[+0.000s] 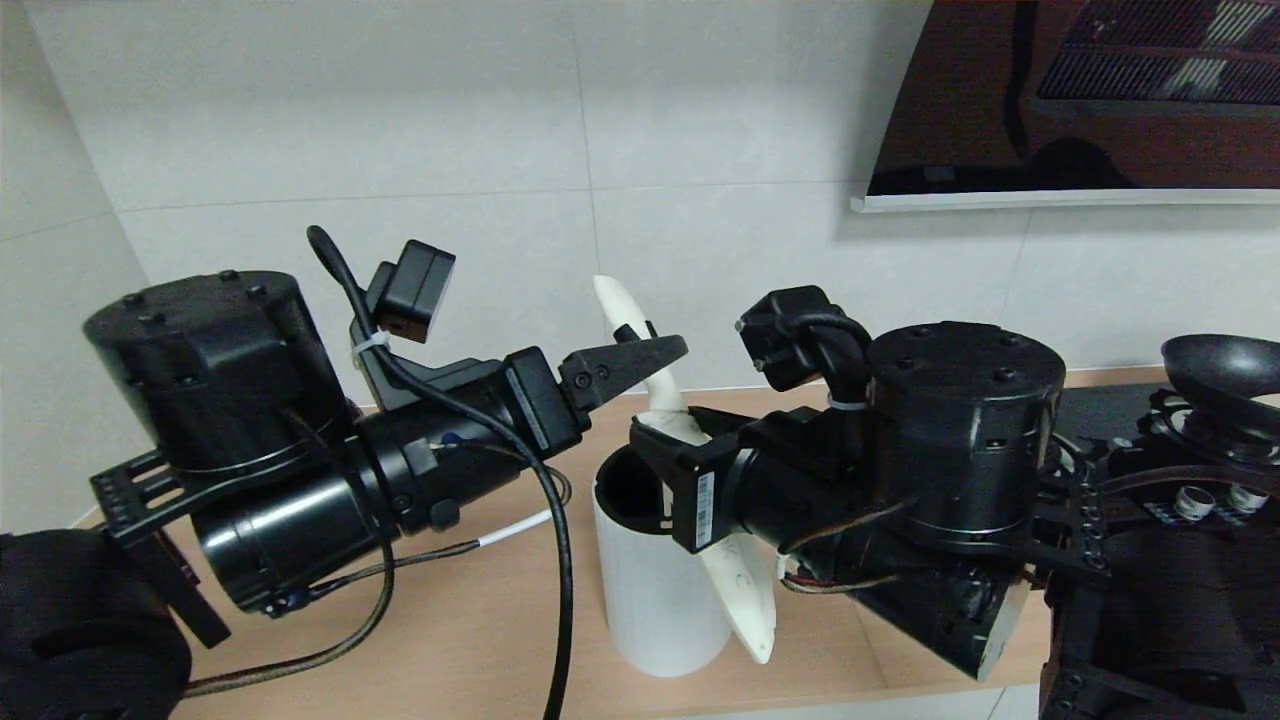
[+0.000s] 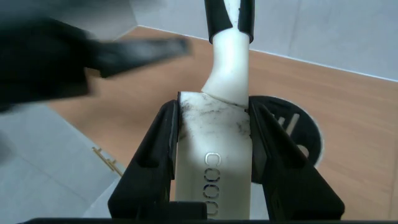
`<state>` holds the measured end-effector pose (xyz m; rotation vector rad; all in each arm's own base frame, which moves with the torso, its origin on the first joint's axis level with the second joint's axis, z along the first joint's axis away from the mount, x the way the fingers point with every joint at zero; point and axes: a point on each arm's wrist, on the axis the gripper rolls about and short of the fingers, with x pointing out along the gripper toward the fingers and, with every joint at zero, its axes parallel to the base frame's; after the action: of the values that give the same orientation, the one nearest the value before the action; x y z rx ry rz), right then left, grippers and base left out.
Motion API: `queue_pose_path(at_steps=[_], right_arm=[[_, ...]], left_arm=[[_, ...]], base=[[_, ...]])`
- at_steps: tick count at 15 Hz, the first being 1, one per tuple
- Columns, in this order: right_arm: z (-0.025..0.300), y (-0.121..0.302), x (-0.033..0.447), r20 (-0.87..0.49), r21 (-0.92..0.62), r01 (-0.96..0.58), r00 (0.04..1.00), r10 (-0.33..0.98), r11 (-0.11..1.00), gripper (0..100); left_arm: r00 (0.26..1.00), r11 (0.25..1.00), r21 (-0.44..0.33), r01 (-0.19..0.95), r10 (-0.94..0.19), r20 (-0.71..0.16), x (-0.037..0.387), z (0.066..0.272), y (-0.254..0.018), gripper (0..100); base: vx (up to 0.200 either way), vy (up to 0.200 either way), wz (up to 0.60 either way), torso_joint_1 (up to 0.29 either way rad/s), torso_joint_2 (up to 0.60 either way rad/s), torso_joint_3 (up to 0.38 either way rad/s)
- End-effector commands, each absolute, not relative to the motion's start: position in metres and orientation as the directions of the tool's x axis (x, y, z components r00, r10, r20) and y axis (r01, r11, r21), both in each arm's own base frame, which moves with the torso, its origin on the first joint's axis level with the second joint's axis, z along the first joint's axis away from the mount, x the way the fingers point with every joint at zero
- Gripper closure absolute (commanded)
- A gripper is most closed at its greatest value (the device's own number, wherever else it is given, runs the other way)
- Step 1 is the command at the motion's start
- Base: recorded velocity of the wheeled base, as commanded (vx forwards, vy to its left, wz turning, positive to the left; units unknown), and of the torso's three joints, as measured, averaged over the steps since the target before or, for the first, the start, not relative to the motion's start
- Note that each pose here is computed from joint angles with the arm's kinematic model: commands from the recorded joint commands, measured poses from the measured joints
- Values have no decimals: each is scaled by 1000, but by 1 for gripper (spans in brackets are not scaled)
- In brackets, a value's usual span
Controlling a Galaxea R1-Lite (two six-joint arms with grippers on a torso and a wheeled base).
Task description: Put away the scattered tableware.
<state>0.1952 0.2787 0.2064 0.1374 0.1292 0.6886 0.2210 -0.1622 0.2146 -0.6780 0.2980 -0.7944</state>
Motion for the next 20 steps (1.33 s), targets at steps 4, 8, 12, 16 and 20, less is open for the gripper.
queue_pose_path(at_steps=[4, 8, 12, 16, 20], right_arm=[[199, 285, 181, -90, 160, -654, 737, 670, 740, 100], [200, 284, 172, -88, 157, -671, 721, 687, 725, 100], [201, 282, 169, -87, 155, -675, 718, 691, 721, 100], [199, 283, 166, -94, 152, -681, 711, 697, 716, 100], [199, 283, 165, -96, 153, -682, 710, 697, 715, 100]], left_arm=[[677, 521, -662, 539, -736, -27, 228, 206, -167, 0], [680, 521, -660, 542, -733, -20, 228, 207, -165, 0], [687, 519, -659, 545, -726, -5, 230, 207, -164, 0], [687, 521, -659, 543, -726, -8, 230, 206, -165, 0], [687, 522, -659, 541, -726, -11, 230, 206, -165, 0]], base=[[0, 0, 0, 0, 0, 0], [0, 0, 0, 0, 0, 0], [0, 0, 0, 0, 0, 0], [0, 0, 0, 0, 0, 0], [0, 0, 0, 0, 0, 0]])
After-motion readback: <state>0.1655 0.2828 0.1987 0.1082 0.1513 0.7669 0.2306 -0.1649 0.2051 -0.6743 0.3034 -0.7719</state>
